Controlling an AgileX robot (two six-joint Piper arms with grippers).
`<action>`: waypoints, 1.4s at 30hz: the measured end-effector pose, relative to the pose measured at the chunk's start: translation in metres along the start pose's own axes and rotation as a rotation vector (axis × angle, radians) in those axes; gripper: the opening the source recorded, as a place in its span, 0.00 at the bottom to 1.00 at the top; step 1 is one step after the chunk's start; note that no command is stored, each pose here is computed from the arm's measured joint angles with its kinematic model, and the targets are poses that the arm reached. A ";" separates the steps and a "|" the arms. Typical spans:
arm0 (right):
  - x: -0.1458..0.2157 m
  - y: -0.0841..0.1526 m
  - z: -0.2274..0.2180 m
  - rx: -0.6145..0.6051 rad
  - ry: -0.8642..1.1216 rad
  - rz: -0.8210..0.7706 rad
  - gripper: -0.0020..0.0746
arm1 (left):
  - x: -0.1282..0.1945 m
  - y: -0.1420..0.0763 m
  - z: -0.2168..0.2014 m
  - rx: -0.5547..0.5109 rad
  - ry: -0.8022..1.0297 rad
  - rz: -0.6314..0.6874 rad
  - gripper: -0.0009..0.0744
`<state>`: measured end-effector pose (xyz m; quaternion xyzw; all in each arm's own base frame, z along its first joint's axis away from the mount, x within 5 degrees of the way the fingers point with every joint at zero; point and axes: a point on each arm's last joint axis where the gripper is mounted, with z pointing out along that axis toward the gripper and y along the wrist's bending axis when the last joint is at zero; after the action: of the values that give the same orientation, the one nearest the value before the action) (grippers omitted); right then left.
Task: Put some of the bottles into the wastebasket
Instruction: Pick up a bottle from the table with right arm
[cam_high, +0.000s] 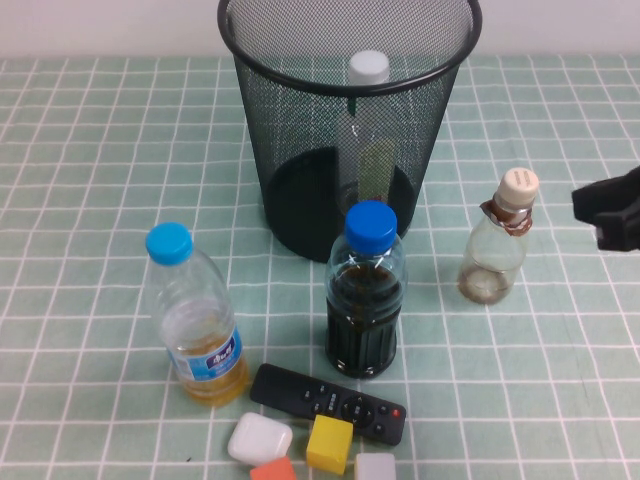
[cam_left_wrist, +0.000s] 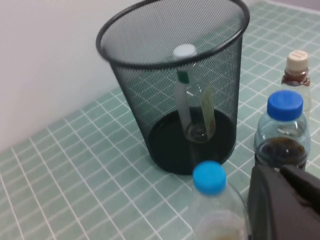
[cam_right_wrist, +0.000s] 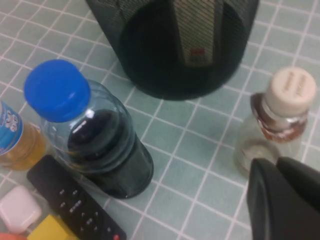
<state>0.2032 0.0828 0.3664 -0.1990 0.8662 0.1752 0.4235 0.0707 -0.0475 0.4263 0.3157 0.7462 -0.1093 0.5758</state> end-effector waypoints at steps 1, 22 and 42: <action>0.009 -0.007 0.010 0.016 0.025 0.031 0.02 | 0.016 -0.005 -0.004 -0.012 -0.020 -0.020 0.01; 0.002 -0.018 0.067 0.080 -0.003 -0.050 0.56 | 0.213 -0.045 0.038 -0.101 -0.227 -0.346 0.01; 0.018 -0.046 0.149 0.166 0.019 -0.028 0.41 | 0.231 -0.045 0.047 -0.133 -0.202 -0.318 0.01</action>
<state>0.3146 0.1098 0.2597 -0.1769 0.8789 0.0948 0.4326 0.0490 -0.0278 0.1880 0.1427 0.7305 -0.1803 0.6430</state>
